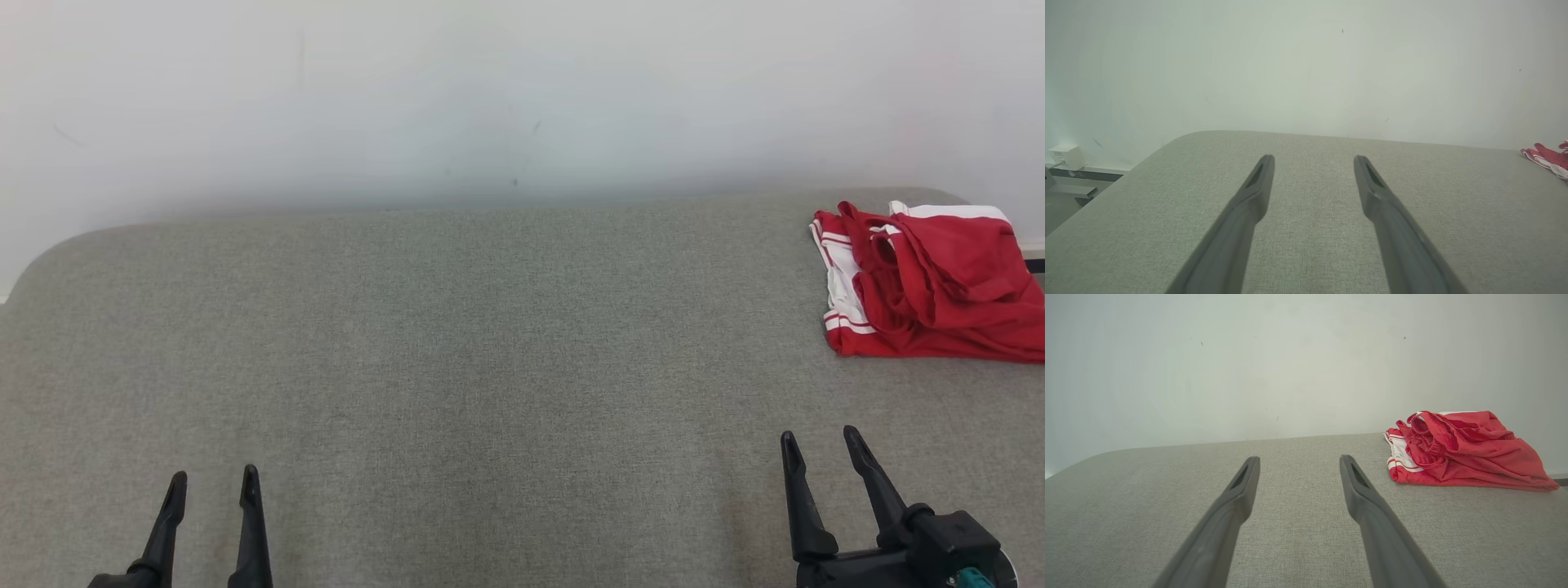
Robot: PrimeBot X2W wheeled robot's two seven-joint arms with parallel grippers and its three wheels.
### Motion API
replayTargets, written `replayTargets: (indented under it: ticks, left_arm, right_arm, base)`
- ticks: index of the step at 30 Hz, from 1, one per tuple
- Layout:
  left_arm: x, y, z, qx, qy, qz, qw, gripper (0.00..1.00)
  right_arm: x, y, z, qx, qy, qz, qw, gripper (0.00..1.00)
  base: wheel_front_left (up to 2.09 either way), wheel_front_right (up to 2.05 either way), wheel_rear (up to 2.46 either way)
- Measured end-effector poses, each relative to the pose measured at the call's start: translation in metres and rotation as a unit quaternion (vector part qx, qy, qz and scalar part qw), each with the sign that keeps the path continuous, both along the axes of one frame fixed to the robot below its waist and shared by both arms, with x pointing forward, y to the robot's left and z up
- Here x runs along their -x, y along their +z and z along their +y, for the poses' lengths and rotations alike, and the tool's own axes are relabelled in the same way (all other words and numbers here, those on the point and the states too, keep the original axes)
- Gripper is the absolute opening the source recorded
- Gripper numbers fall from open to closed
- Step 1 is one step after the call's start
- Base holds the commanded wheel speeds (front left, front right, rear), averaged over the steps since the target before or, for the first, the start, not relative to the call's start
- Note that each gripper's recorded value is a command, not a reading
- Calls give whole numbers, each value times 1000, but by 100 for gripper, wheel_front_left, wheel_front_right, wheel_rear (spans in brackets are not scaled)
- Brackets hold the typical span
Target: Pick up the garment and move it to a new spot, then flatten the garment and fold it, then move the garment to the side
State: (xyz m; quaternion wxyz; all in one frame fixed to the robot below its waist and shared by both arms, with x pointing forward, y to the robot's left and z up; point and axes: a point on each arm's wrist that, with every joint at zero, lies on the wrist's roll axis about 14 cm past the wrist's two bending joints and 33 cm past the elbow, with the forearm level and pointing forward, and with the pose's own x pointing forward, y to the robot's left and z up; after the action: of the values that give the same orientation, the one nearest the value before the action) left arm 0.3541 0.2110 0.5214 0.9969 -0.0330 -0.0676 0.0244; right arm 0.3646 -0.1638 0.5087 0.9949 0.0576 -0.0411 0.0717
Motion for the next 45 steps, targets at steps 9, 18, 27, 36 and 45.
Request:
replayTargets:
  ticks: [9, 18, 27, 36, 45]
  left_arm:
    - [2, 3, -4, 0, -8, -5, 1000, 100]
    - [5, -17, -5, 9, -7, 27, 1000, 0]
    - [6, -30, 0, 89, 5, 52, 995, 0]
    - [3, -32, 1, 164, 8, 55, 985, 0]
    - [-1, -33, 2, 237, 9, 58, 970, 0]
  right_arm:
    - [5, 3, -2, 0, -6, -1, 1000, 100]
    - [14, -20, -2, -1, -9, 36, 999, 0]
    - [15, -28, -9, -76, -26, 63, 995, 0]
    - [11, -28, -16, -146, -40, 74, 986, 0]
    - [6, -27, -21, -218, -50, 82, 971, 0]
  base:
    - [0, 0, 0]
    - [0, 0, 0]
    - [0, 0, 0]
    - [0, 0, 0]
    - [0, 0, 0]
